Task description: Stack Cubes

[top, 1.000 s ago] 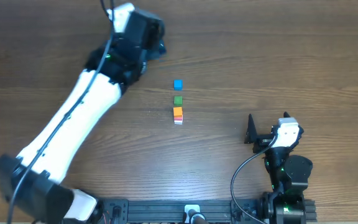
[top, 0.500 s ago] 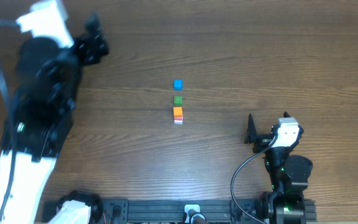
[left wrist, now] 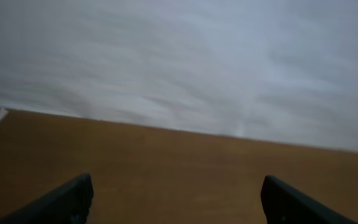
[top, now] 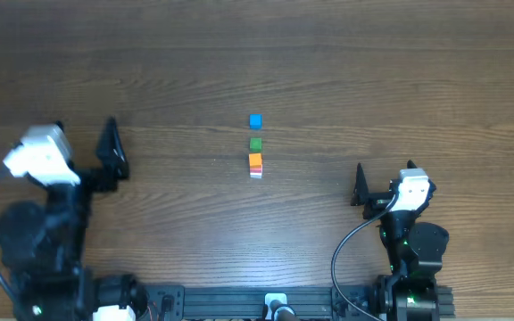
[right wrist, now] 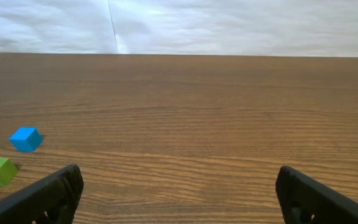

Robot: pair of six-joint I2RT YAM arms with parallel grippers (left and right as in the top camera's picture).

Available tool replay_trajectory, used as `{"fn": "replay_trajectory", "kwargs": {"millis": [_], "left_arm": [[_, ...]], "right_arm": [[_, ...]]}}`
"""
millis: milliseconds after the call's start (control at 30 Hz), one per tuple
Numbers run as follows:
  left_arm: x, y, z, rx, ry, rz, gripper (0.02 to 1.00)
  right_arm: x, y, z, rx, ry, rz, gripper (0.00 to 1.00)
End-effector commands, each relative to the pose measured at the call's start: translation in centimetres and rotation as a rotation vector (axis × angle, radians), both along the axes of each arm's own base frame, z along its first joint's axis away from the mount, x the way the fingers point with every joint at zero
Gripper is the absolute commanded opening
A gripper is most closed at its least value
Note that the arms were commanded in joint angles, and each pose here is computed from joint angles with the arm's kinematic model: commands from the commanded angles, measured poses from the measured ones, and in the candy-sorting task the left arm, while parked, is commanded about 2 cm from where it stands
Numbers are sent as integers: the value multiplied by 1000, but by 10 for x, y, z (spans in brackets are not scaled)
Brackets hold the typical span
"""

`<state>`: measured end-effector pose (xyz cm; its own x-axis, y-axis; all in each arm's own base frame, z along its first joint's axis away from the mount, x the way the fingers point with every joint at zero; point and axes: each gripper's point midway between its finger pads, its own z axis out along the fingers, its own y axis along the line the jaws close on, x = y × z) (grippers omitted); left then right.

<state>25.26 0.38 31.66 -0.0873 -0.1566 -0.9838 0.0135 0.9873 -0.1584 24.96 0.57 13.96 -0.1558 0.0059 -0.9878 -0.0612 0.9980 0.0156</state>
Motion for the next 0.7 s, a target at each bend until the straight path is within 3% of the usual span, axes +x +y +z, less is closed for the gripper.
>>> {"fn": "replay_trajectory", "kwargs": {"millis": [33,300,700], "left_arm": [[-13,-15,-33,38,-17,-79,869],[-17,-48,-68,66,-137,-243,882],[-14,-64,-120,74,-81,-312,888]], "right_arm": [[-1,4,-2,-3,1,19,993],[-1,4,-2,-3,1,19,993],[-1,4,-2,-3,1,19,991]]}}
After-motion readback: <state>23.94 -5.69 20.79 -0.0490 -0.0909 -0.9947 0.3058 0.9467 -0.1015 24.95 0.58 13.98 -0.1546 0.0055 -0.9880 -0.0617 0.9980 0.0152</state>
